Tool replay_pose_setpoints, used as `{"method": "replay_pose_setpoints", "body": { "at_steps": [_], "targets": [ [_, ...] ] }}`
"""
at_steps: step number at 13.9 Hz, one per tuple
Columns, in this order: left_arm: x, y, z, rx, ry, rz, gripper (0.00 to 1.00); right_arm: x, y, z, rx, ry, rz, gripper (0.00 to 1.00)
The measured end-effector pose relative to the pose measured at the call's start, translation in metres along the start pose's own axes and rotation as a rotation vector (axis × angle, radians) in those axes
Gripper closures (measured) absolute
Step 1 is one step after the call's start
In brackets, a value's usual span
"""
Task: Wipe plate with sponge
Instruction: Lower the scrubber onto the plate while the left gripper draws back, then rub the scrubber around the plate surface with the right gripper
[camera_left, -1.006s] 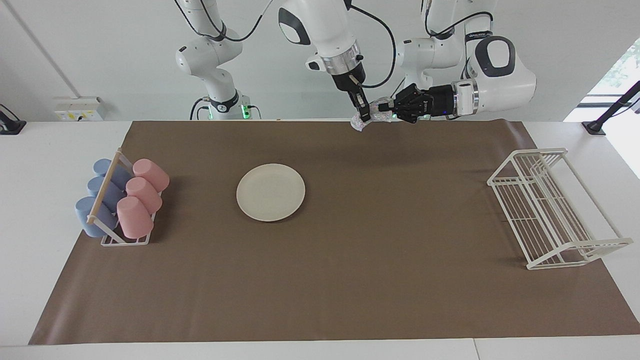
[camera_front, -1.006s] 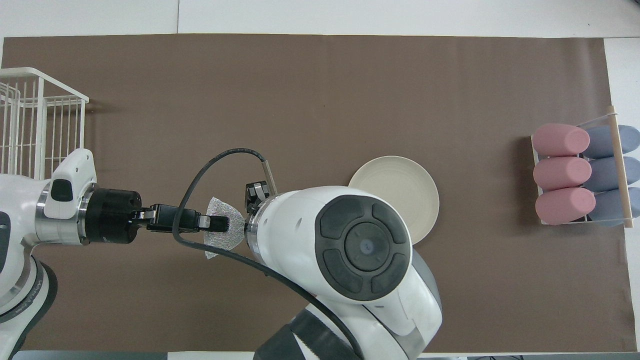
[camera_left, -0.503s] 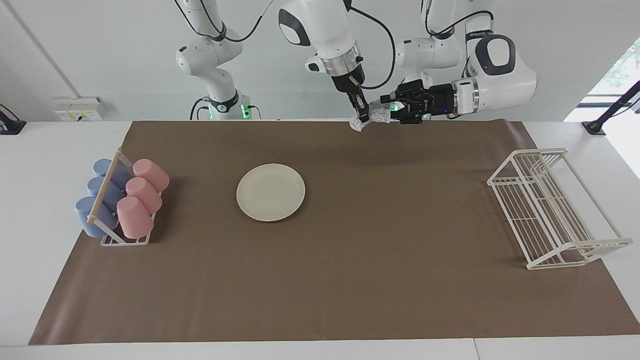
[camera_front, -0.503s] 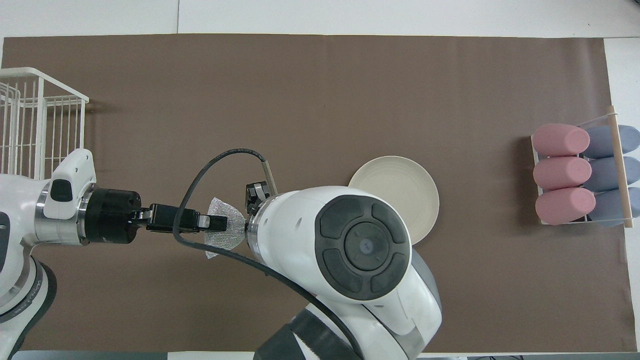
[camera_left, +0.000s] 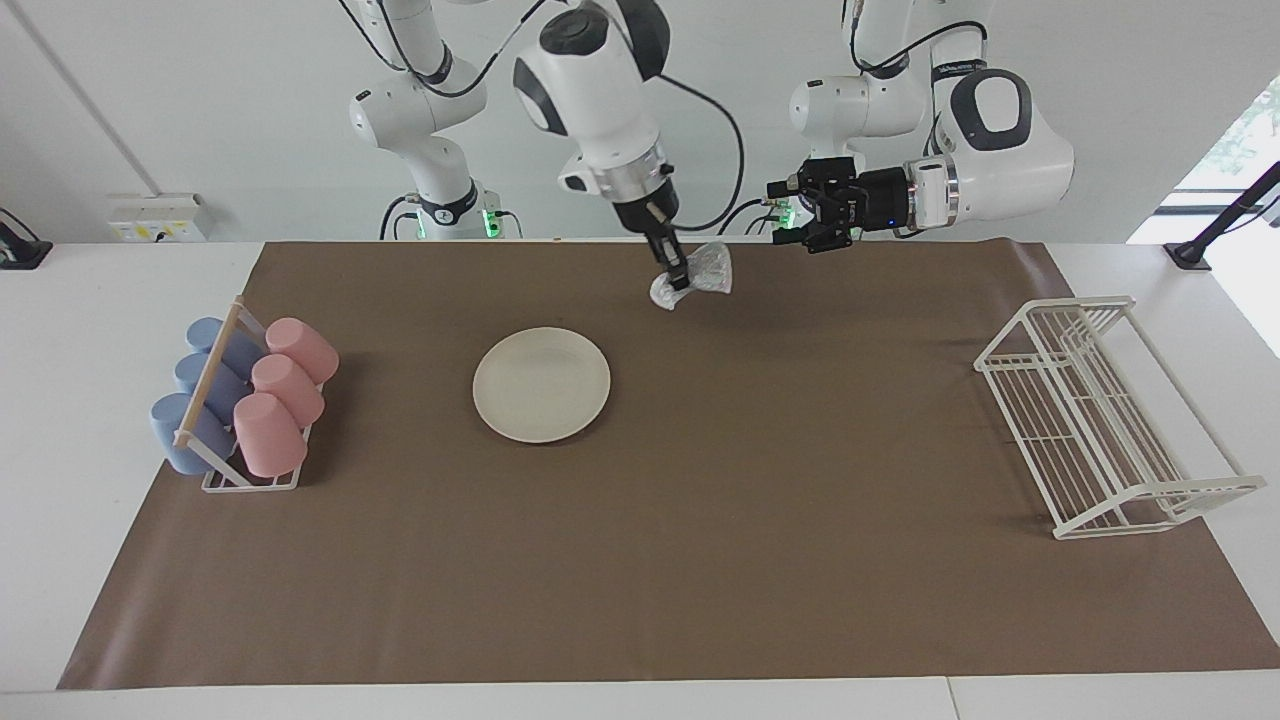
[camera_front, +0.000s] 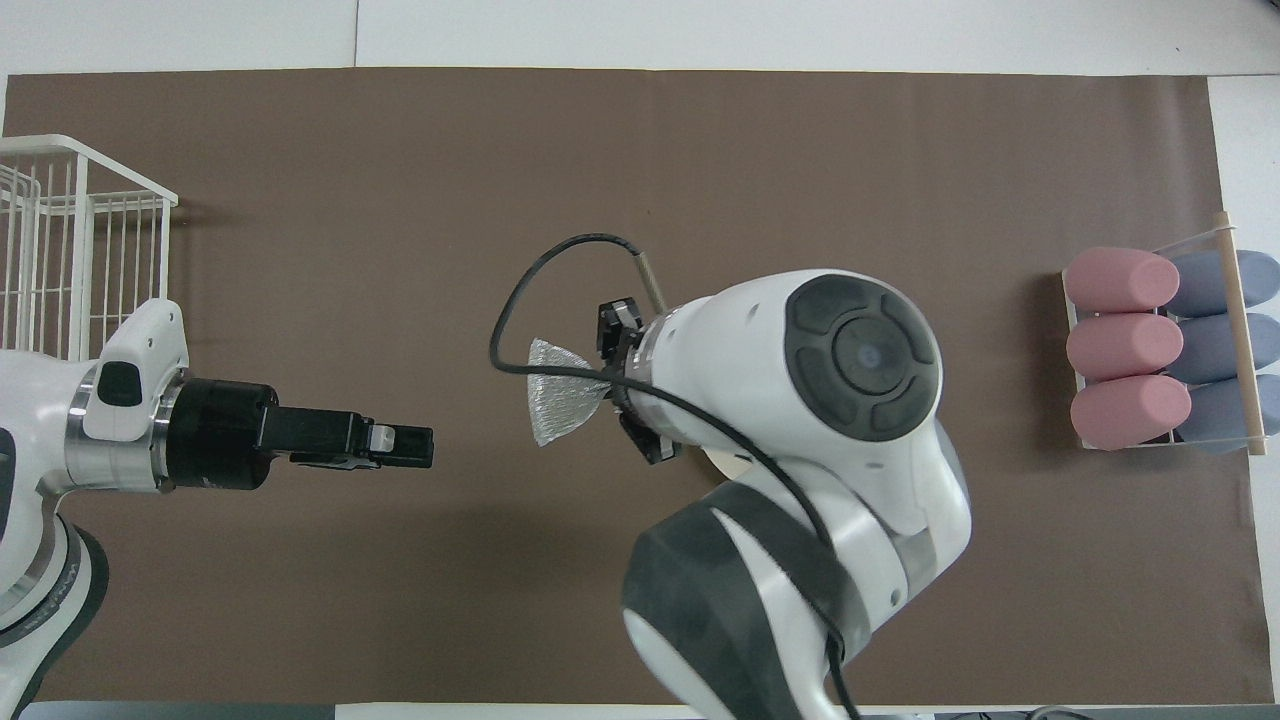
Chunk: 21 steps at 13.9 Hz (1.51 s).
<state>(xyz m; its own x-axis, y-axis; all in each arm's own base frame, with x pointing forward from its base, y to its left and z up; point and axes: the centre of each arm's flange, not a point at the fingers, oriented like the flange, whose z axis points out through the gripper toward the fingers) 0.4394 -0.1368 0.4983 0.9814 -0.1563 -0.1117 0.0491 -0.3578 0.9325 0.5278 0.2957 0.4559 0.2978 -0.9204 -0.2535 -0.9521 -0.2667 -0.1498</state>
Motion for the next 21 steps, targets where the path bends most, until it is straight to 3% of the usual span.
{"method": "replay_pose_setpoints", "body": {
  "at_steps": [3,5,9,13,14,19,21],
  "targets": [
    [0.001,-0.012,-0.007,0.116,0.009,-0.016,0.00,0.027,0.033,0.068,0.039,0.034,0.010,0.90],
    [0.000,-0.023,-0.016,0.222,0.004,-0.033,0.00,0.043,0.051,0.091,0.024,0.052,0.005,0.90],
    [0.001,-0.041,-0.043,0.420,0.027,-0.036,0.00,0.069,0.069,0.109,-0.028,0.069,-0.051,0.90],
    [0.016,-0.041,-0.078,0.733,0.070,-0.071,0.00,0.095,0.082,0.119,-0.067,0.077,-0.107,0.90],
    [0.021,-0.041,-0.083,0.778,0.094,-0.085,0.00,0.102,0.085,0.121,-0.073,0.078,-0.137,0.90],
    [0.028,-0.052,-0.094,0.882,0.114,-0.101,0.00,0.176,0.083,0.104,-0.065,0.089,-0.290,0.90],
    [0.028,-0.051,-0.094,0.892,0.113,-0.098,0.00,0.190,0.084,0.101,-0.063,0.091,-0.303,0.90]
  ]
}}
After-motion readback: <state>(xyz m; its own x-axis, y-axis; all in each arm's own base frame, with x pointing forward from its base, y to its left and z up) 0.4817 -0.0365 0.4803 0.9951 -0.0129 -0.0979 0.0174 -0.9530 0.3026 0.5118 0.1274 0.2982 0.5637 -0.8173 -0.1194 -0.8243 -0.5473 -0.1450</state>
